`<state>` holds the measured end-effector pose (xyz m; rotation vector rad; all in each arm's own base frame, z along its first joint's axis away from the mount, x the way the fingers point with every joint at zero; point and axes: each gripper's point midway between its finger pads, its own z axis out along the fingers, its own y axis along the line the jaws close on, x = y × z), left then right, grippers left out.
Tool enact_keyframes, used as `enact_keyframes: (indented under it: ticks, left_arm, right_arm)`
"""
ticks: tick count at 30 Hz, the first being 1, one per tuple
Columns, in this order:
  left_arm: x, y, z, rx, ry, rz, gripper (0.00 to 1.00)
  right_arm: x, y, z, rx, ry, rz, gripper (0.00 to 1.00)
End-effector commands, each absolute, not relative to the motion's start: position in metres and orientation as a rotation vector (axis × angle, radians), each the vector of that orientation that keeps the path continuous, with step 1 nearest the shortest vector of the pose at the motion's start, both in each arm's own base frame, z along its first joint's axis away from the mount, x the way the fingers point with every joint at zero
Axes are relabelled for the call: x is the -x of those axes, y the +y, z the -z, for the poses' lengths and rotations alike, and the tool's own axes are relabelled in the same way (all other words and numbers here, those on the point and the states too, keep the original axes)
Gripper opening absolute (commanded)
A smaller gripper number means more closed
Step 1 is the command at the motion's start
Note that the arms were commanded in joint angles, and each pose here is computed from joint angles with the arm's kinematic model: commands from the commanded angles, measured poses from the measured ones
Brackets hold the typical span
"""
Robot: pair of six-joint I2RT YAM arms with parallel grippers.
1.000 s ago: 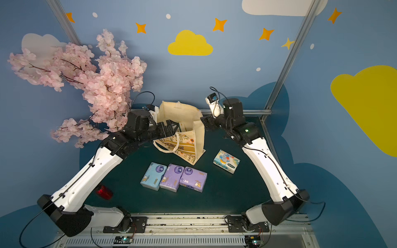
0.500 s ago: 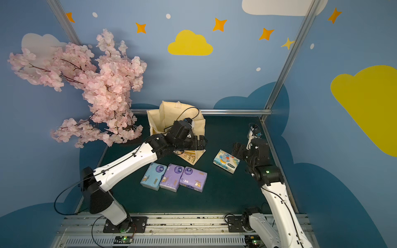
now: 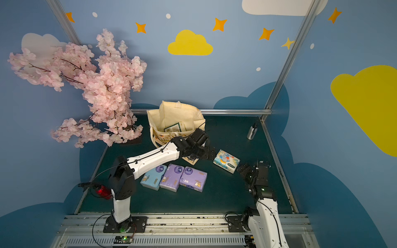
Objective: Put tissues into the canvas bag
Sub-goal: Pick up the pack of facial tissues from the center of the board.
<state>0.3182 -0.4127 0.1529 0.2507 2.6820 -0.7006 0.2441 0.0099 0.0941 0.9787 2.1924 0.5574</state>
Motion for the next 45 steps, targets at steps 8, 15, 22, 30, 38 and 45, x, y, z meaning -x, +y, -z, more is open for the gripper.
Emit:
enact_keyframes:
  ticks: [8, 15, 22, 30, 38, 45]
  left_arm:
    - [-0.339, -0.426, -0.113, -0.236, 2.838, 0.645, 1.00]
    - [-0.346, -0.446, -0.107, -0.273, 2.876, 0.704, 1.00]
    - [-0.343, -0.456, -0.096, -0.302, 2.907, 0.722, 1.00]
    - [-0.337, -0.472, -0.086, -0.373, 2.934, 0.827, 0.92]
    - [-0.339, -0.481, -0.076, -0.374, 2.958, 0.886, 0.88]
    - [-0.336, -0.494, -0.081, -0.420, 2.929, 1.003, 0.80]
  right_arm:
    - [-0.277, 0.031, -0.097, -0.824, 2.242, -0.722, 0.90]
    - [-0.290, 0.030, -0.083, -0.840, 2.248, -0.768, 0.90]
    - [-0.296, 0.032, -0.070, -0.865, 2.294, -0.803, 0.88]
    - [-0.300, 0.036, -0.065, -0.862, 2.288, -0.837, 0.87]
    - [-0.308, 0.051, -0.061, -0.801, 2.322, -0.947, 0.71]
    - [-0.304, 0.062, -0.080, -0.723, 2.301, -1.012, 0.70]
